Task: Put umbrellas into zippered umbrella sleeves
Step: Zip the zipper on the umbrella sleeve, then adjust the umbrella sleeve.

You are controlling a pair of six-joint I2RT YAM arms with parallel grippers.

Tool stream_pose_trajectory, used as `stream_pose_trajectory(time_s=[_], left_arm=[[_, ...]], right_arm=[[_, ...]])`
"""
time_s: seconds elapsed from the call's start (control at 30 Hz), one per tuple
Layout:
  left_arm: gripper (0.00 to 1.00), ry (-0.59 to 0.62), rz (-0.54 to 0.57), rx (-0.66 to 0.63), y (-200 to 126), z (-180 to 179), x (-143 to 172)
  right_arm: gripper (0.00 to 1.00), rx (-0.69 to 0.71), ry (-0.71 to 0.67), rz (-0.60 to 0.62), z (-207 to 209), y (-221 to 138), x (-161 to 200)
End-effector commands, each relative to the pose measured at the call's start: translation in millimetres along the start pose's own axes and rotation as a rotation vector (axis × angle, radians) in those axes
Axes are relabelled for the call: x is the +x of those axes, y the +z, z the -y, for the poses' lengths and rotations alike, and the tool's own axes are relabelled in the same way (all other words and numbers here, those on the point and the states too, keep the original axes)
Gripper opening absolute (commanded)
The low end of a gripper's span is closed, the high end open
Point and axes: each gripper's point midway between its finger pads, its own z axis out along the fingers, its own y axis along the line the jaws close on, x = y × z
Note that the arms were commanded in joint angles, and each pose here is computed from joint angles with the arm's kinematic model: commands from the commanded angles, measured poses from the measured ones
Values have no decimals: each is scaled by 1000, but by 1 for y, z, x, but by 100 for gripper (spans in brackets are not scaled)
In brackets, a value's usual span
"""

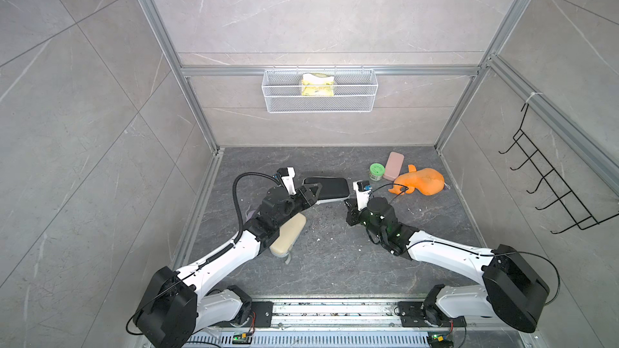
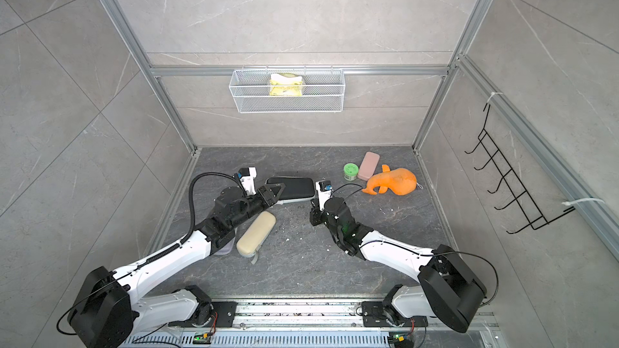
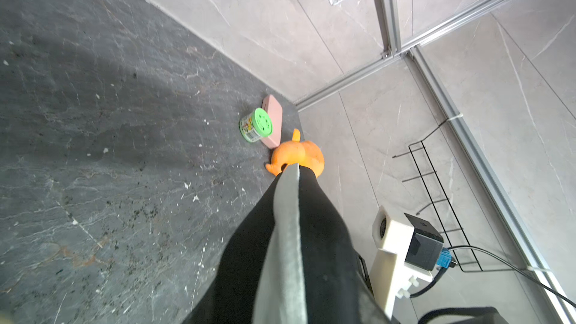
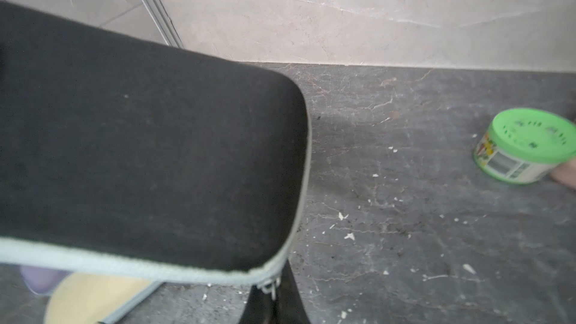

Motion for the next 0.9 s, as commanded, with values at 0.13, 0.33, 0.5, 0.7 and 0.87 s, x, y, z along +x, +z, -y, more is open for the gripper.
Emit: stream_pose_trajectory(time_s=[0.13,0.33,0.5,0.7,0.87], left_arm=[[6,17,-274,134,-9,24,9],[5,39,-402,182,-7,27,23],[5,86,-334,183,-13,21,1],[5,137,-286,196,-20,15,-17],[6,164,-291,212,-20,14,-19]], right_arm=[[0,108,-207,30,31,5,-28],[0,49,-199,18,22,13,-35],[40,3,-71,-162,25,15,-12],[58,-132,253,-248,32,-13,-7],[70,-471,489,-288,-11,-28,-29]])
